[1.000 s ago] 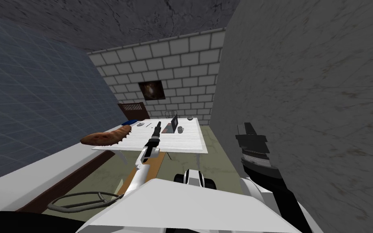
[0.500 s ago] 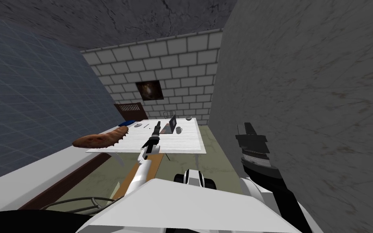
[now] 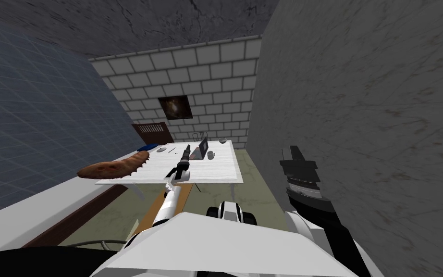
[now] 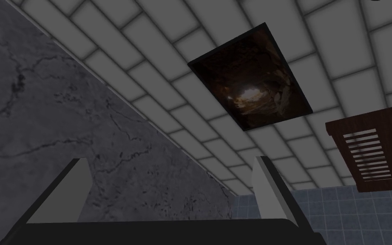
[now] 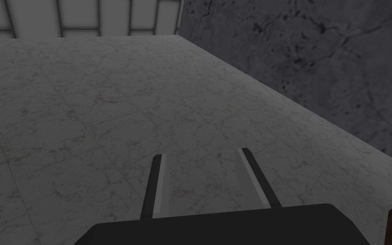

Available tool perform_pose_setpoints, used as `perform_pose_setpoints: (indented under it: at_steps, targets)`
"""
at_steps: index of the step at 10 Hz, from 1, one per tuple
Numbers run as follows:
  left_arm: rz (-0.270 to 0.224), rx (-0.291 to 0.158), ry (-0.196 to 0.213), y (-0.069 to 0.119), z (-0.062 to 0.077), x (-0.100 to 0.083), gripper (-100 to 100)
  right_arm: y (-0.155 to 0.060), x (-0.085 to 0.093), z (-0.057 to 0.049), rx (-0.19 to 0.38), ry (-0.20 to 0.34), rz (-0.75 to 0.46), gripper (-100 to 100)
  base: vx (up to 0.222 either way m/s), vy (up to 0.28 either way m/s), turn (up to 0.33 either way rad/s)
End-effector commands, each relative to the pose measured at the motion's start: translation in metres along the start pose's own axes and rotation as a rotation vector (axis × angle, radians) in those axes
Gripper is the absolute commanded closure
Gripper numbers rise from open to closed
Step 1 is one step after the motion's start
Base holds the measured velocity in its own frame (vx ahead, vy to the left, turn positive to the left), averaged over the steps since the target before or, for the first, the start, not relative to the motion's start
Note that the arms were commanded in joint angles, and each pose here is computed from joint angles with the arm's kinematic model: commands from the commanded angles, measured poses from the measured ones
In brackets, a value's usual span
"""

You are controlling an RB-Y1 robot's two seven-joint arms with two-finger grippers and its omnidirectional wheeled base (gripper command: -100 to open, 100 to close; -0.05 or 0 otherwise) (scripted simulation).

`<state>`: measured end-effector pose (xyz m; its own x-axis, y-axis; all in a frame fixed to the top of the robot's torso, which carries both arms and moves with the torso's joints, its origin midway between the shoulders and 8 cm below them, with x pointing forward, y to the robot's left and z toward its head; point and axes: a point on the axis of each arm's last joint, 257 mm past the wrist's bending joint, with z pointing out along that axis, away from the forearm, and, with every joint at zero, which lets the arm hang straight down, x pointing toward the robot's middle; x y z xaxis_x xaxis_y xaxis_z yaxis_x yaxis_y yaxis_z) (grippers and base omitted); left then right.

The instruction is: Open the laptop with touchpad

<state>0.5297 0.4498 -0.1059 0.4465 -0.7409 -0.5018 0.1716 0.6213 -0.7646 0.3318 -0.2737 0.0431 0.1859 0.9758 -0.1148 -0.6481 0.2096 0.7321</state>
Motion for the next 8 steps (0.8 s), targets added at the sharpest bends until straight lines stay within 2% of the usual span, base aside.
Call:
perform_pose_setpoints:
  at_steps: [1,2,3,4,5,6,7,8]
  targets:
    - [0.015,-0.045,-0.003,0.019,0.006,0.001,-100,0.000,0.000,0.000,0.000,0.000,0.000,0,0.011,-0.019,-0.025]
    - [0.028,-0.059,-0.017,0.024,0.015,-0.004,-100,0.000,0.000,0.000,0.000,0.000,0.000,0,0.010,-0.023,-0.053]
    - [0.026,-0.078,-0.008,0.033,0.012,0.000,-100,0.000,0.000,0.000,0.000,0.000,0.000,0,0.011,-0.020,-0.025]
    - [0.038,-0.091,-0.021,0.037,0.021,-0.004,-100,0.000,0.000,0.000,0.000,0.000,0.000,0,0.011,-0.025,-0.037]
    - [0.036,-0.111,-0.011,0.046,0.017,0.001,-100,0.000,0.000,0.000,0.000,0.000,0.000,0,0.012,-0.017,-0.026]
    - [0.047,-0.117,-0.027,0.047,0.027,-0.005,-100,0.000,0.000,0.000,0.000,0.000,0.000,0,0.011,-0.018,-0.044]
    - [0.045,-0.142,-0.014,0.058,0.022,0.001,-100,0.000,0.000,0.000,0.000,0.000,0.000,0,0.012,-0.014,-0.021]
    - [0.054,-0.150,-0.028,0.060,0.031,-0.005,-100,0.000,0.000,0.000,0.000,0.000,0.000,0,0.014,-0.023,-0.041]
